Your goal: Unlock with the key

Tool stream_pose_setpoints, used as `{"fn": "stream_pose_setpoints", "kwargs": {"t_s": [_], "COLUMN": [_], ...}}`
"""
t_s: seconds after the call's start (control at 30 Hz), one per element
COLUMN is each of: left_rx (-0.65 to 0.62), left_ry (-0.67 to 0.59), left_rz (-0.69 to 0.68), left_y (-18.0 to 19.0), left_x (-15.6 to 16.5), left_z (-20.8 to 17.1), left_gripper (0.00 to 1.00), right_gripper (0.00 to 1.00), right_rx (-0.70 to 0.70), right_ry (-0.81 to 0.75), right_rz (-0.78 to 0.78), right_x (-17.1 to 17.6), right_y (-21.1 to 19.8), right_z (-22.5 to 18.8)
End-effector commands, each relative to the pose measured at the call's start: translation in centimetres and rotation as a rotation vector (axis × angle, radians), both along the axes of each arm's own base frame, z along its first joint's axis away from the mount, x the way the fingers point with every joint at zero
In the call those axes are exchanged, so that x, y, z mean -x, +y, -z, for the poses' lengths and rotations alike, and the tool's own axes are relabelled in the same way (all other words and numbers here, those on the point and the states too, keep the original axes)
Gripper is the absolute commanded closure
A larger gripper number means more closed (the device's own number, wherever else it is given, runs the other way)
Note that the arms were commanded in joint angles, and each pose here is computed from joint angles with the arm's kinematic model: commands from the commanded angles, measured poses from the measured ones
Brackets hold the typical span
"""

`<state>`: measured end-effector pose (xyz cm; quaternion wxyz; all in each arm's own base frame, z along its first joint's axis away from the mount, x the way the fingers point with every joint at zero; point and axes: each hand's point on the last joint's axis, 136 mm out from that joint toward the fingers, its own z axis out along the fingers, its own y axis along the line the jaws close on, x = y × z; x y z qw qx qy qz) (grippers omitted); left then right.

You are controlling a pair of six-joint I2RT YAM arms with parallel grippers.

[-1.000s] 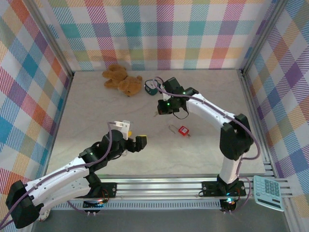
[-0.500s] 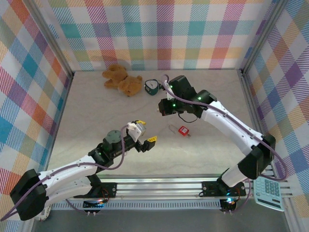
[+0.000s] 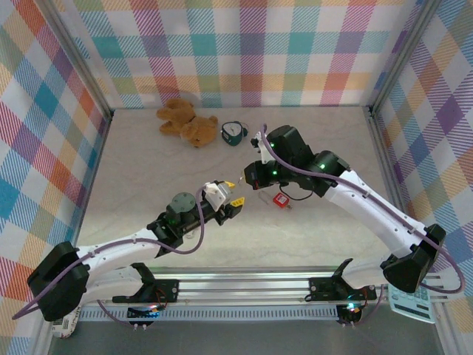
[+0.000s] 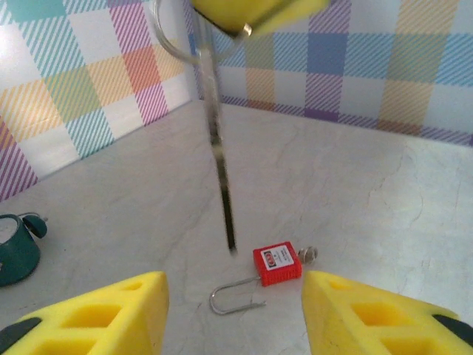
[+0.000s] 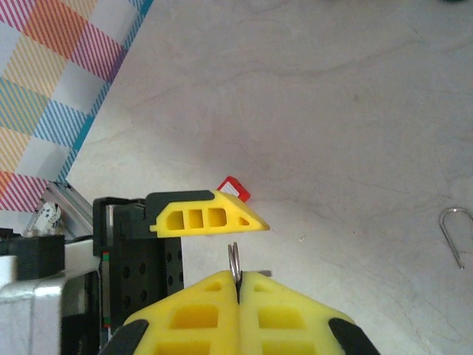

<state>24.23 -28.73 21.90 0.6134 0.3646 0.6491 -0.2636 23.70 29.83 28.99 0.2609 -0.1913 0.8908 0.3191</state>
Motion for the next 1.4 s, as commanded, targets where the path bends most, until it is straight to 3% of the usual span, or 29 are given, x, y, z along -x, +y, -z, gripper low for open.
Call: {"fn": "stream_pose_setpoints", "kwargs": {"t_s": [0.0,0.43,0.57,0.77,1.37], "left_rx": [0.105,0.143,0.148,0.158,0.157], "left_ry": [-0.076,-0.095,-0.099,-0.098,-0.107], "left_rz": [0.007,0.007,0.009,0.015,0.033], "left_y": [-0.7,-1.4,-1.4,-1.3,-1.0], "left_x": [-0.3,-1.0,-0.9,-0.7,0.0], "left_z": [-3.9,-4.6,-4.7,-4.7,-5.1], "left_gripper": [0.51,0.51,0.60,0.66,0.95], "right_gripper": [1.00,1.00,1.00,1.00,1.00], "right_rx": [-0.042,-0.080,-0.091,-0.110,-0.103], "right_ry": [0.022,0.048,0.052,0.072,0.080], "right_rz": [-0.019,-0.036,-0.040,-0.046,-0.031], "right_x": [1.1,1.5,1.6,1.6,1.7], "right_y": [0.4,1.3,1.5,2.0,1.7], "right_z": [-0.6,-0.8,-1.0,-0.9,-0.8]}}
